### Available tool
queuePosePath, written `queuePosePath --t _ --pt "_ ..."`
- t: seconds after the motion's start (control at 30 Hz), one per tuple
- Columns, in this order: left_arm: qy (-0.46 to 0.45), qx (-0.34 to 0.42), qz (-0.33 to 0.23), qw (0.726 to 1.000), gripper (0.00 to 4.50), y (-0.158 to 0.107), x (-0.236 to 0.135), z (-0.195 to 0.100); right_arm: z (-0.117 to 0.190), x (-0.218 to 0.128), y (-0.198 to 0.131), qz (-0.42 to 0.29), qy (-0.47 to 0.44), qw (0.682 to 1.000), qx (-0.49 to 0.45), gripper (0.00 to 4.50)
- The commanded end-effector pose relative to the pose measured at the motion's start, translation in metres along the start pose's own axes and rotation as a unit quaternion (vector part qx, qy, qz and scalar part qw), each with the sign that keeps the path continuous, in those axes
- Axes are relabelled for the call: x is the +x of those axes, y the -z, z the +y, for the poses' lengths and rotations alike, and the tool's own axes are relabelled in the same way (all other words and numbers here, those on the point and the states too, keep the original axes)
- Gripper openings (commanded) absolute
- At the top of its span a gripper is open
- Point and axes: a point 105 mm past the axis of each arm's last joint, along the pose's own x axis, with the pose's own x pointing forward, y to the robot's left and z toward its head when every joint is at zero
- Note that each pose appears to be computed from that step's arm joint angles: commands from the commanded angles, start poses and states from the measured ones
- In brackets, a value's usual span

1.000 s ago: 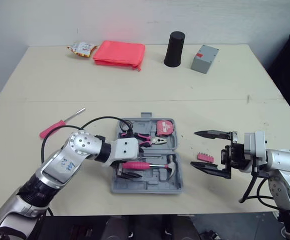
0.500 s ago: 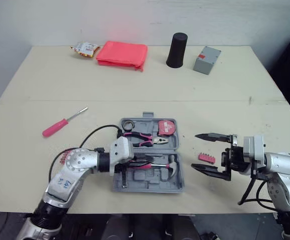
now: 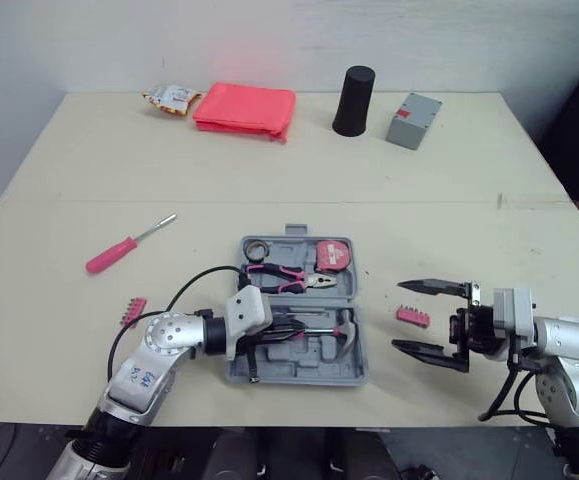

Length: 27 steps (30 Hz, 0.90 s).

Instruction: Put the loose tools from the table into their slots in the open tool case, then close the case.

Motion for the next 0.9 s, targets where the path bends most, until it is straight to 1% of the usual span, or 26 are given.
queuePosePath --t 0.03,0.1,0.17,0.3,0.4,0.47,0.53,0.6,0.63,0.67,0.7,0.73,0.77,0.83,0.9 --pt "0.002 -0.014 0.090 0.996 0.04 0.037 0.003 -0.005 -0.001 -0.003 -0.014 -0.012 0.003 1.000 -0.029 4.50" --pt "0.022 0.002 0.118 0.993 0.04 0.045 0.004 -0.012 0.000 -0.003 -0.013 -0.011 0.004 0.999 -0.029 4.50" --pt "0.027 0.014 0.135 0.990 0.04 0.052 0.007 -0.016 0.001 -0.005 -0.011 -0.010 0.007 1.000 -0.029 4.50" --pt "0.024 -0.002 0.190 0.981 0.04 0.072 0.010 -0.015 -0.002 -0.005 -0.010 -0.011 0.013 1.000 -0.022 4.50" --pt "0.024 -0.059 0.207 0.976 0.04 0.082 0.012 -0.020 -0.004 -0.005 -0.008 -0.011 0.015 1.000 -0.024 4.50" --pt "0.009 -0.115 0.222 0.968 0.04 0.089 0.011 -0.020 -0.005 -0.005 -0.007 -0.010 0.015 1.000 -0.025 4.50" --pt "0.044 -0.121 0.276 0.952 0.04 0.111 -0.003 -0.034 -0.003 -0.005 -0.004 -0.005 0.009 1.000 -0.022 4.50" --pt "0.032 -0.108 0.277 0.954 0.04 0.117 -0.006 -0.031 -0.002 -0.006 -0.001 -0.002 0.010 1.000 -0.017 4.50" --pt "0.022 -0.092 0.237 0.967 0.04 0.105 -0.001 -0.025 -0.004 -0.006 -0.001 -0.001 0.013 1.000 -0.019 4.50" --pt "0.005 -0.068 0.153 0.986 0.04 0.074 0.005 -0.014 -0.006 -0.009 0.000 0.003 0.020 1.000 -0.021 4.50" --pt "-0.006 -0.049 0.095 0.994 0.04 0.052 0.005 -0.007 -0.008 -0.011 0.000 0.006 0.024 0.999 -0.024 4.50" --pt "0.014 -0.017 0.042 0.999 0.04 0.027 -0.002 -0.009 -0.011 -0.015 0.000 0.012 0.030 0.999 -0.026 4.50" --pt "0.016 0.005 0.022 1.000 0.04 0.014 -0.011 -0.008 -0.014 -0.020 0.000 0.018 0.035 0.999 -0.029 4.50" --pt "0.005 0.039 -0.006 0.999 0.04 -0.002 -0.026 -0.005 -0.019 -0.030 -0.002 0.029 0.046 0.998 -0.038 4.50" --pt "-0.025 0.047 -0.017 0.998 0.04 -0.010 -0.039 0.002 -0.019 -0.037 -0.004 0.036 0.044 0.998 -0.040 4.50"
